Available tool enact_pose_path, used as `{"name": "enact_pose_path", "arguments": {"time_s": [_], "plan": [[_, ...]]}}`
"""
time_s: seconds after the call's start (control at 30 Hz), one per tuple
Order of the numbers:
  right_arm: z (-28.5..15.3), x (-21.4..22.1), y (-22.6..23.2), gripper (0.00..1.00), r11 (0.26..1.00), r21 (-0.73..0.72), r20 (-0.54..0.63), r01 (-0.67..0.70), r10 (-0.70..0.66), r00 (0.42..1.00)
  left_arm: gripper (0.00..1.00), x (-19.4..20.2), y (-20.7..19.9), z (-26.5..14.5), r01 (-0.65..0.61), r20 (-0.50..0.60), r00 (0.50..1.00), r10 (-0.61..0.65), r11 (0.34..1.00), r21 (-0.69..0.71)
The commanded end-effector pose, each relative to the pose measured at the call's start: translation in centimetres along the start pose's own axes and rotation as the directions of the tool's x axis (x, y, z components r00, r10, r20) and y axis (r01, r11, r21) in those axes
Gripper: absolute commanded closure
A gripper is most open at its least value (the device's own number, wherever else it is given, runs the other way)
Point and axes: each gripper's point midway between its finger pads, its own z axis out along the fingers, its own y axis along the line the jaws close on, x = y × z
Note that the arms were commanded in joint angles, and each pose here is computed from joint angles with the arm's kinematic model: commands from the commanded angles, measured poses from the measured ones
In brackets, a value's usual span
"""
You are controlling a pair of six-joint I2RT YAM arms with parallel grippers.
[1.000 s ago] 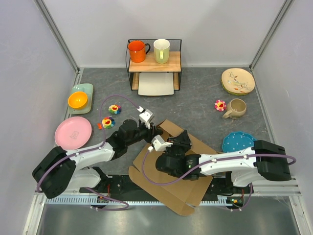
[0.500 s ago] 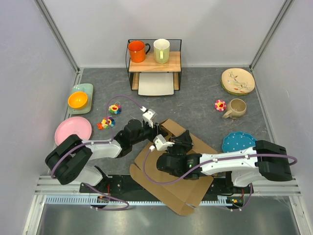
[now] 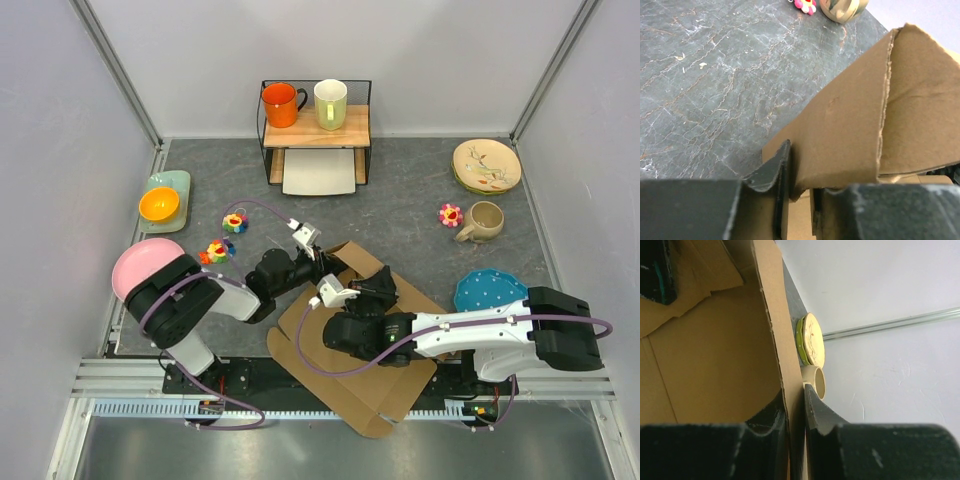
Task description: Fold the paper box
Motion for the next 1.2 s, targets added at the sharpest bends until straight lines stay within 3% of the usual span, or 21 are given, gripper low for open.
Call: {"name": "enact_pose_path", "arguments": {"time_s": [0.0, 0.07, 0.23, 0.27, 0.3, 0.4, 0.5, 0.63, 0.83, 0.97, 1.17], "plan": [[-1.3, -1.5, 5.2, 0.79, 0.955, -0.273, 0.049, -0.117, 0.135, 0.990, 0.88, -3.0, 0.6, 1.2, 0.027, 0.143, 0.989, -0.025, 1.000, -0.011], [-1.4, -1.6, 5.0, 0.79, 0.954, -0.274, 0.049, -0.124, 0.143, 0.989, 0.98, -2.7, 1.1, 1.2, 0.031, 0.149, 0.988, -0.027, 0.999, -0.026], [-1.4, -2.2, 3.9, 0.75, 0.956, -0.256, 0.045, -0.145, 0.162, 0.986, 0.98, -2.8, 2.0, 0.9, 0.014, 0.128, 0.992, -0.002, 0.996, -0.093], [-1.4, -2.8, 3.1, 0.71, 0.956, -0.240, 0.048, -0.167, 0.183, 0.982, 0.98, -2.3, 2.4, 0.4, 0.009, 0.069, 0.998, 0.001, 0.991, -0.137], [-1.5, -3.1, 2.7, 0.57, 0.953, -0.232, 0.046, -0.194, 0.210, 0.977, 0.98, -2.5, 3.1, 0.1, -0.028, 0.050, 0.998, 0.037, 0.983, -0.179], [-1.6, -4.6, 0.8, 0.36, 0.940, -0.210, 0.052, -0.270, 0.287, 0.957, 0.98, -3.4, 4.2, -1.5, -0.095, 0.003, 0.995, 0.100, 0.956, -0.279], [-1.7, -6.0, -0.7, 0.27, 0.928, -0.188, 0.064, -0.323, 0.340, 0.938, 0.98, -4.0, 5.3, -3.2, -0.155, -0.046, 0.988, 0.149, 0.919, -0.362], [-1.9, -7.7, -2.0, 0.21, 0.899, -0.206, 0.090, -0.387, 0.411, 0.907, 0.98, -4.5, 6.3, -4.3, -0.204, -0.103, 0.979, 0.177, 0.880, -0.429], [-2.5, -9.8, -7.0, 0.16, 0.808, -0.202, 0.126, -0.553, 0.582, 0.804, 0.98, -4.2, 7.5, -6.0, -0.229, -0.147, 0.973, 0.179, 0.836, -0.498], [-2.7, -9.3, -11.0, 0.14, 0.720, -0.165, 0.137, -0.674, 0.694, 0.707, 0.98, -4.2, 8.2, -6.9, -0.258, -0.176, 0.965, 0.193, 0.808, -0.530], [0.3, -7.4, -12.4, 0.15, 0.636, -0.107, 0.088, -0.764, 0.772, 0.630, 0.98, -5.0, 8.2, -7.9, -0.285, -0.156, 0.958, 0.238, 0.790, -0.543]]}}
